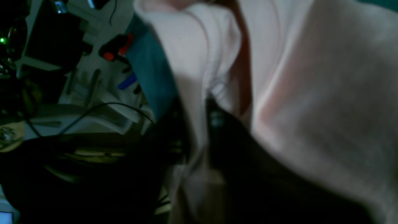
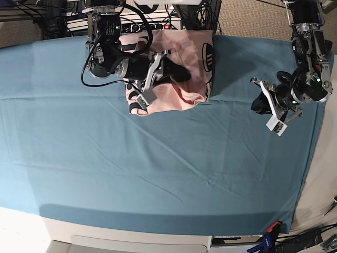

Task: Fold the T-shirt properly
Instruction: 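Flip the folded bundle over with the right gripper, then release the bundle and move the right gripper to its side edge, then grasp the bundle edges with the right and left grippers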

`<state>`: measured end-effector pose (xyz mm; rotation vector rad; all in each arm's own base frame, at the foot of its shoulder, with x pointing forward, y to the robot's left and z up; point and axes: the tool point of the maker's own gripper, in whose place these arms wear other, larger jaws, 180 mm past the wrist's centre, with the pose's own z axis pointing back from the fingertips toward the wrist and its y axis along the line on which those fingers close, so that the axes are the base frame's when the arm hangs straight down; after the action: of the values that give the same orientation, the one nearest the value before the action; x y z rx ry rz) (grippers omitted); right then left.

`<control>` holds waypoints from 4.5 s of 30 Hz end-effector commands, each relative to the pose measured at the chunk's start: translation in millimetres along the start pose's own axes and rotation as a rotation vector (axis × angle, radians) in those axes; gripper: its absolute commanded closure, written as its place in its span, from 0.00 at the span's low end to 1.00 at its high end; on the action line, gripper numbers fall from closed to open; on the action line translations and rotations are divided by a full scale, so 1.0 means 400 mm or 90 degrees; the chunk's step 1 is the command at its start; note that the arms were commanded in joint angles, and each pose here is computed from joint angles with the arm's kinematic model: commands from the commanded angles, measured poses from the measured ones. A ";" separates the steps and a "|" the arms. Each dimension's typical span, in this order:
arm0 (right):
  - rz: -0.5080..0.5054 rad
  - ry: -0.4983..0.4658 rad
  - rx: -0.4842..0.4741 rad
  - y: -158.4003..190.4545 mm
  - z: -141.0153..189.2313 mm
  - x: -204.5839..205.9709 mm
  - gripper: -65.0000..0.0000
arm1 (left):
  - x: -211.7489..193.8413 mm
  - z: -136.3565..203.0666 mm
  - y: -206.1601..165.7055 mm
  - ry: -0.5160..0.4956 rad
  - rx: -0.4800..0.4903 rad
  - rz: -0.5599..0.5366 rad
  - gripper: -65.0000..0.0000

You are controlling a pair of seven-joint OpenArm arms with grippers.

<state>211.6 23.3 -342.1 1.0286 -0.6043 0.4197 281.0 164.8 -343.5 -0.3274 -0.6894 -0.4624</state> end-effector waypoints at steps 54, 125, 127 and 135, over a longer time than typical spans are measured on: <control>0.010 0.057 0.192 0.275 0.049 -0.125 1.00 | -0.074 0.009 -0.033 0.017 -0.015 0.031 0.87; -0.117 -0.057 -0.129 -0.311 0.195 0.171 0.47 | -0.152 0.012 -0.046 0.060 -0.006 0.070 0.60; -0.116 -0.041 -0.149 -0.323 0.197 0.158 0.47 | -0.158 0.013 -0.049 0.063 -0.007 0.072 0.60; -0.110 -0.028 -0.162 -0.331 0.199 0.149 1.00 | -0.221 0.035 -0.167 0.090 -0.139 0.158 0.56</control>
<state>302.3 -104.6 -376.6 0.8256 -0.5302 0.1526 176.2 137.7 -389.4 -0.5825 -0.4354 -0.3020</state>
